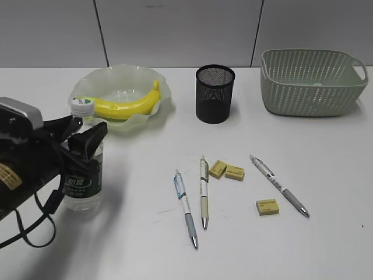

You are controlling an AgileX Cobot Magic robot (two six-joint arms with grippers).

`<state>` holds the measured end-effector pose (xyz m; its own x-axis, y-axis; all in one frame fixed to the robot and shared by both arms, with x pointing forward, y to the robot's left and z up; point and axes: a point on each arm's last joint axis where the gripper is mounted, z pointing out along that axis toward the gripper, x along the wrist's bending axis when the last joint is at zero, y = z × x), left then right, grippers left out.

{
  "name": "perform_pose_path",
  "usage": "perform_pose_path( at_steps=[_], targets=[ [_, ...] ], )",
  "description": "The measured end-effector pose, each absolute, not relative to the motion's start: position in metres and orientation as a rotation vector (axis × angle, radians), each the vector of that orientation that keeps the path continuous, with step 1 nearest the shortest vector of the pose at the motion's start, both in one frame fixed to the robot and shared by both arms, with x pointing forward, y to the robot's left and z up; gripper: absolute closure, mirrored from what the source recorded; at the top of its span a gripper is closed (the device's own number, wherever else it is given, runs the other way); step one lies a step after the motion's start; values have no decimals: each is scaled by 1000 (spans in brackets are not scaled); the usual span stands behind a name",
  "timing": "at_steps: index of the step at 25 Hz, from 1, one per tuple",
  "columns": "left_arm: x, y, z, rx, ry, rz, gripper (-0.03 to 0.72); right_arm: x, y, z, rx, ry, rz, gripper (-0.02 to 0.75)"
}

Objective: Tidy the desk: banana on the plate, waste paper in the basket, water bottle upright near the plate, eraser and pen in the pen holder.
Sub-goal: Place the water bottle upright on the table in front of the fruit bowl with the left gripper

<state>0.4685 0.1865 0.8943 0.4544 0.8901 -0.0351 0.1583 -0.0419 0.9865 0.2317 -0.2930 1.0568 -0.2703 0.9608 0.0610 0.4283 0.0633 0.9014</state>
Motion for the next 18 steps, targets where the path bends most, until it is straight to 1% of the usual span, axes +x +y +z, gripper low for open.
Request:
perform_pose_path(
  at_steps=[4, 11, 18],
  targets=[
    [457, 192, 893, 1542, 973, 757, 293, 232, -293, 1057, 1387, 1759, 1170, 265],
    [453, 191, 898, 1542, 938, 745, 293, 232, -293, 1057, 1386, 1758, 1166, 265],
    [479, 177, 909, 1544, 916, 746, 293, 232, -293, 1057, 1386, 1758, 1165, 265]
  ],
)
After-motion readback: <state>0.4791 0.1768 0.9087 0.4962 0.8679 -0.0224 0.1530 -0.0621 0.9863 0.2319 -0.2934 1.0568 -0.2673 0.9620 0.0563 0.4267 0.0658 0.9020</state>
